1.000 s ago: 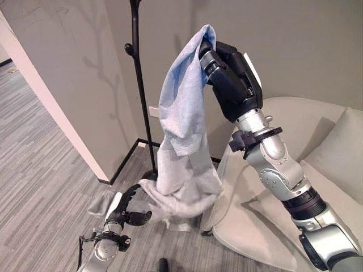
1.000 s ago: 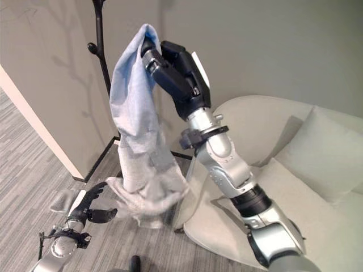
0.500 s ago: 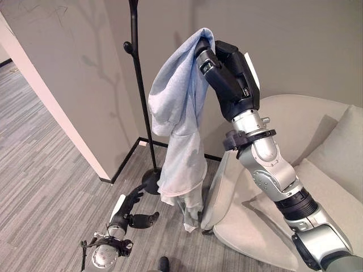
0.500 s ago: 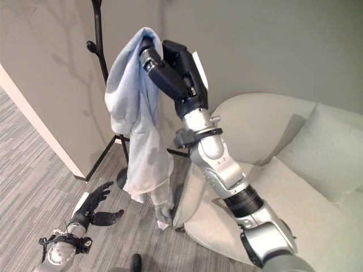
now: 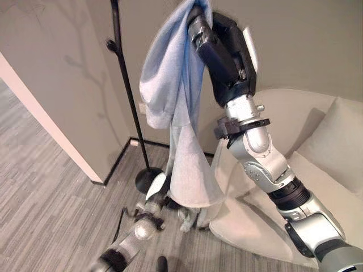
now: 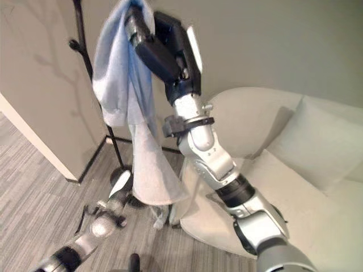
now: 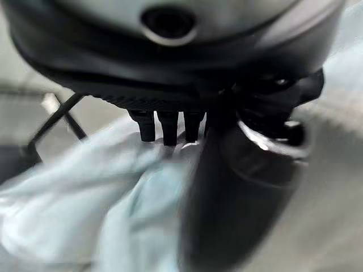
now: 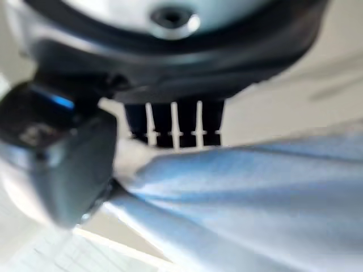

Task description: Hang the clothes on the sofa on the clothes rack.

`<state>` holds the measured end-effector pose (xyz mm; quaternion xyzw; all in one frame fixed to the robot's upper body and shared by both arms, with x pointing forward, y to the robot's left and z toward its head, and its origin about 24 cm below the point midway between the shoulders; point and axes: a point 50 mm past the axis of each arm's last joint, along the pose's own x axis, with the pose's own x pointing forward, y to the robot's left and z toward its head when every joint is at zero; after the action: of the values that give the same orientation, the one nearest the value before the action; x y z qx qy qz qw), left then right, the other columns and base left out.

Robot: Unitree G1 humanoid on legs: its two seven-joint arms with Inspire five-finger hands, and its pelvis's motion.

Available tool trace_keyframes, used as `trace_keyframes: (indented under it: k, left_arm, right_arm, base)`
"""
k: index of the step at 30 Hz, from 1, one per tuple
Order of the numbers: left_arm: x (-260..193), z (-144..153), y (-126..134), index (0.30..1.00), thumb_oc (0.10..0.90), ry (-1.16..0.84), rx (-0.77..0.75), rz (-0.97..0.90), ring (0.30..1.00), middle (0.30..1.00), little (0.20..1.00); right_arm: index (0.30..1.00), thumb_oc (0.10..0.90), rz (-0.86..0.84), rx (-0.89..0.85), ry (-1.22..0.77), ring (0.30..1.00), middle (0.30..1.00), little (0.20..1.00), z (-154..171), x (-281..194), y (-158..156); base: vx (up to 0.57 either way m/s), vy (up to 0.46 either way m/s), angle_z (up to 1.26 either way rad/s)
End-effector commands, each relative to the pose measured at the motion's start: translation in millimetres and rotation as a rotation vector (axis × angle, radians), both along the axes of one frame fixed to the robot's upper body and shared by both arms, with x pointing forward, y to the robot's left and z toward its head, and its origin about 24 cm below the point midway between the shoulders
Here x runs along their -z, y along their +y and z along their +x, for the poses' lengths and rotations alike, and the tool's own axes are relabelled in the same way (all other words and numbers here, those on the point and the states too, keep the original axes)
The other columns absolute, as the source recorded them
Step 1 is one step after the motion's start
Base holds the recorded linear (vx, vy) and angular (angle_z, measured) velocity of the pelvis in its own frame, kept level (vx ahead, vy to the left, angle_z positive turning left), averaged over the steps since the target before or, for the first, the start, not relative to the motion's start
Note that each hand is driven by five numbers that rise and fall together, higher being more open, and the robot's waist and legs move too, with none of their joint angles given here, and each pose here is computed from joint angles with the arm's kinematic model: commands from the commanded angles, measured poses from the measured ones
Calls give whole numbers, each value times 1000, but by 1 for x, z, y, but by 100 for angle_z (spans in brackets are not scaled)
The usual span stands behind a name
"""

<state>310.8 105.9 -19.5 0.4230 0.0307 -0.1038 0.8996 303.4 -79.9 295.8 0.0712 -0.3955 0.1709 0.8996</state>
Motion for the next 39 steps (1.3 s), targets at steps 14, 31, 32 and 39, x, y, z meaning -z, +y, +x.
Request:
trace_keyframes:
  k: [14, 31, 32, 39]
  left_arm:
    - [-9, -6, 52, 300, 400, -153, -385, -211, 300, 300, 300]
    - [-80, -104, 224, 300, 400, -576, -742, 141, 300, 300, 300]
    - [-80, -104, 224, 300, 400, -576, -742, 141, 300, 300, 300]
    - [-168, -105, 237, 300, 400, -999, -740, 318, 300, 300, 300]
  right_arm:
    - [300, 400, 193, 5, -414, 300, 300, 300, -50, -71, -31]
    - [300, 400, 115, 385, -340, 300, 300, 300, -54, -18, -115]
    - [300, 400, 115, 385, -340, 300, 300, 300, -54, -17, -115]
    - [300, 400, -65, 744, -159, 300, 300, 300, -60, 50, -151]
  base:
    - [22, -3, 0]
    - [9, -1, 2]
    - [6, -3, -10]
    - [35, -9, 3]
